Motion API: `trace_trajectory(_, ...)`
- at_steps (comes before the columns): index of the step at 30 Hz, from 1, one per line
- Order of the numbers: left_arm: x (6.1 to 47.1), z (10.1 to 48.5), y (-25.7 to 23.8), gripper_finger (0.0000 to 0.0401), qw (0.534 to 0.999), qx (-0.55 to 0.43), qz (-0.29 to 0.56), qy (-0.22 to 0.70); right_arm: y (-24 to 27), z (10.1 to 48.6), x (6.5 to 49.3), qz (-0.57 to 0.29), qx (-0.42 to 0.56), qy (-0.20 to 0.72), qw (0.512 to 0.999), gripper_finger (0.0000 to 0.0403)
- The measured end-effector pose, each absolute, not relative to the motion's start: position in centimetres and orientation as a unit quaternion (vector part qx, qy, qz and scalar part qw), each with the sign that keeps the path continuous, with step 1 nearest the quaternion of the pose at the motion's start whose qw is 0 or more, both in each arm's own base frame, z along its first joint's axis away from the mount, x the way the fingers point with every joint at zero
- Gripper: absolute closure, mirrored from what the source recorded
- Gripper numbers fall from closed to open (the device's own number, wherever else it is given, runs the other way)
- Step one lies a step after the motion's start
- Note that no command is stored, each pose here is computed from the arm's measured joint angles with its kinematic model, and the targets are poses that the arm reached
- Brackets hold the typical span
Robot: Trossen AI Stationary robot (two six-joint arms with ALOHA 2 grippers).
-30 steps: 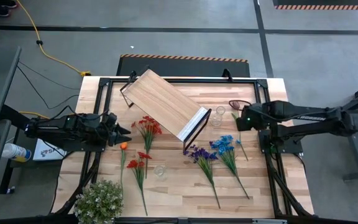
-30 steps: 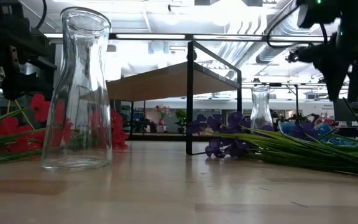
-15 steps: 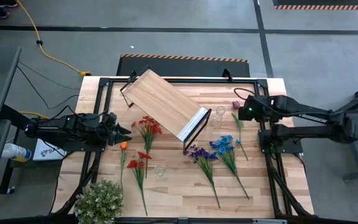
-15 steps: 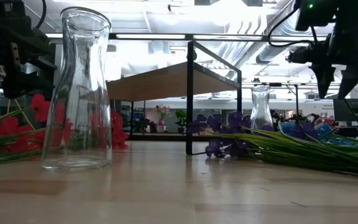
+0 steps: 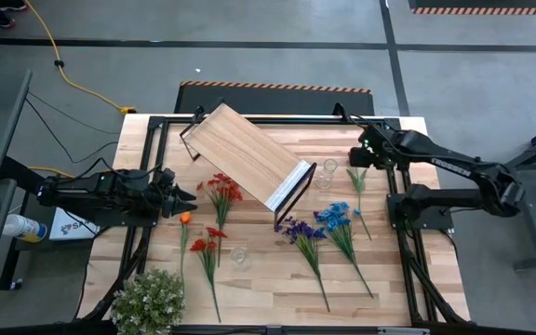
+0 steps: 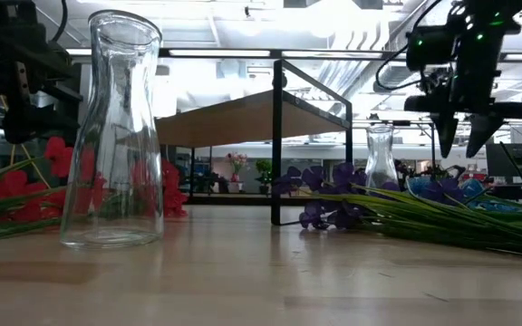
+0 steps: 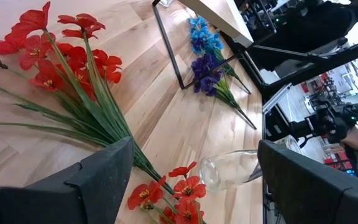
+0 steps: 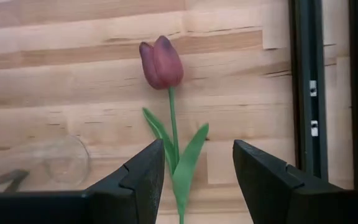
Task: Pick and place flowers into a vace then onto a shelf
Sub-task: Put the dark red flower into the top transparent vase
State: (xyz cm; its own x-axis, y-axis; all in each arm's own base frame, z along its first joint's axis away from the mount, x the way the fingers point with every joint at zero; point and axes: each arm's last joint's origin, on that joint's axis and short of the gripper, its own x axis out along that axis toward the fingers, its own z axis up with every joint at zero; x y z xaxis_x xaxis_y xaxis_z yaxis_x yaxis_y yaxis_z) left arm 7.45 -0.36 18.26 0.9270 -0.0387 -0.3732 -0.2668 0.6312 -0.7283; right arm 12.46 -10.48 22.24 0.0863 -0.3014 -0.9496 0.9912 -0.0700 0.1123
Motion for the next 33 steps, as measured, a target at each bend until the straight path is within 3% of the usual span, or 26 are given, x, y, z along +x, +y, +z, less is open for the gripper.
trace_trajectory(33,7.4,18.3,-0.4,0.0025,0.886,-0.423,0.064,0.18,-14.6,16.4,15.1,-0.543,0.474,0.467,0.512,0.0222)
